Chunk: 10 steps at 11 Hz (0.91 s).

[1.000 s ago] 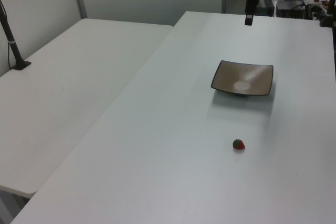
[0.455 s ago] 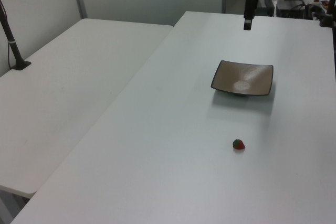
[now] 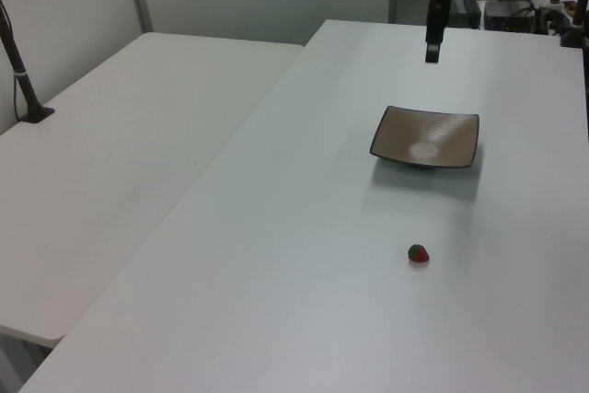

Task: Strawberries on a ceramic plate
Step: 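Move the open gripper over the red strawberry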

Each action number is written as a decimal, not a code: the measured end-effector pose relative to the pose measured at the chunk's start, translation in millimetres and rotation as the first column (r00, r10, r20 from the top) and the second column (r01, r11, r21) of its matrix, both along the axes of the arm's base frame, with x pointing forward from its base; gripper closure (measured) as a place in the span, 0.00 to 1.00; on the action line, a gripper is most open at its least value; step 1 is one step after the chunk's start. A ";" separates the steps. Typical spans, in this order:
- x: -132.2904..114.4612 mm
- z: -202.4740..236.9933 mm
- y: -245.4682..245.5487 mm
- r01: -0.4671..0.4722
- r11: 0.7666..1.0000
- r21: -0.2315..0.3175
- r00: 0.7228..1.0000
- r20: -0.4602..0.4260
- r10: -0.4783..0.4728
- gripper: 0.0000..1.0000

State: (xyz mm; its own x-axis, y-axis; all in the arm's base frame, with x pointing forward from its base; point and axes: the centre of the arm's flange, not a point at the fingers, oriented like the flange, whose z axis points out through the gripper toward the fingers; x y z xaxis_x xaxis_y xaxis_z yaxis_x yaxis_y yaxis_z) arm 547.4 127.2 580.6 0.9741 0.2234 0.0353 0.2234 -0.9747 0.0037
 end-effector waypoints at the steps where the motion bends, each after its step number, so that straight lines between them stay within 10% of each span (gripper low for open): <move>1: -0.3 -8.1 15.8 -0.027 1.000 -0.004 1.000 -0.014 0.027 0.00; 10: -13.7 -88.0 140.9 -0.229 0.973 -0.031 0.967 -0.119 0.224 0.00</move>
